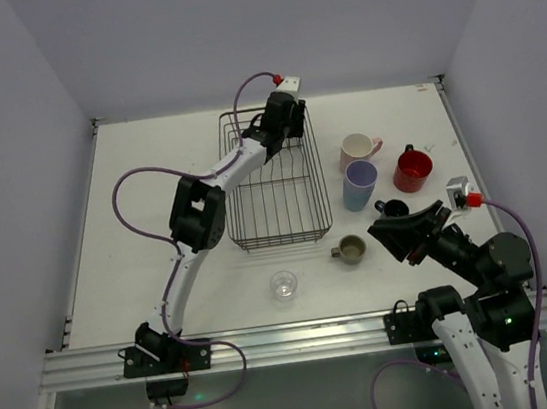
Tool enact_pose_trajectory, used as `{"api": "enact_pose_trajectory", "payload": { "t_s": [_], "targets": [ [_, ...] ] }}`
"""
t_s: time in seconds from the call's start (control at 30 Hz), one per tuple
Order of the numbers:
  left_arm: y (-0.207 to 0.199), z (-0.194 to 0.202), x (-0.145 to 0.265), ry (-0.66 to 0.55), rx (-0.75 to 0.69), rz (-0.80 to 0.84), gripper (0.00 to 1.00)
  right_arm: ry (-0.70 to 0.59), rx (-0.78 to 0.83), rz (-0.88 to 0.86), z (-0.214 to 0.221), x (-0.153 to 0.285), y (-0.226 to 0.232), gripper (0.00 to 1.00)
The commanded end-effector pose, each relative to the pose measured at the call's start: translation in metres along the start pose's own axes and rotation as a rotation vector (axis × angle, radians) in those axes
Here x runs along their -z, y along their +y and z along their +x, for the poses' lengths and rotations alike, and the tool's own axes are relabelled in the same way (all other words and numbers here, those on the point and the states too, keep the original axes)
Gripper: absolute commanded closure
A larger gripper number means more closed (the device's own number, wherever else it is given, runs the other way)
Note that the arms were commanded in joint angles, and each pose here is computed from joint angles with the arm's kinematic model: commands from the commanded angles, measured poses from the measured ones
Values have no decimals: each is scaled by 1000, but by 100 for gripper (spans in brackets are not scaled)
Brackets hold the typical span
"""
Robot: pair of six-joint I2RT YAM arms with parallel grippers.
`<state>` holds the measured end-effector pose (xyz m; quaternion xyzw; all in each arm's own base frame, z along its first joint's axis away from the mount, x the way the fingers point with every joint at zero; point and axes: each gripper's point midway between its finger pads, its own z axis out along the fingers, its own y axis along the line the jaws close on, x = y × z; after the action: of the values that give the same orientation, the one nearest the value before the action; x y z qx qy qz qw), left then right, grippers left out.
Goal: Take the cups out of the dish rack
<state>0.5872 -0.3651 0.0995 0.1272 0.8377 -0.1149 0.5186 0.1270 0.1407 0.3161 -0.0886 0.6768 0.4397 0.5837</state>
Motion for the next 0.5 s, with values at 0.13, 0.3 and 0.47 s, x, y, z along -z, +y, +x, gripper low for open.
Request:
{"api": "enact_pose_trajectory", "payload": {
  "t_s": [0.13, 0.3, 0.47],
  "targets": [
    [7, -62, 15, -167, 5, -3, 55, 34, -62, -54, 5, -9, 3, 67],
    [-1, -103, 42, -262, 23, 47, 67, 30, -66, -40, 3, -12, -1, 67],
    [-8, -152, 90, -358, 36, 111, 73, 35, -82, -23, 4, -19, -10, 67]
  ]
}}
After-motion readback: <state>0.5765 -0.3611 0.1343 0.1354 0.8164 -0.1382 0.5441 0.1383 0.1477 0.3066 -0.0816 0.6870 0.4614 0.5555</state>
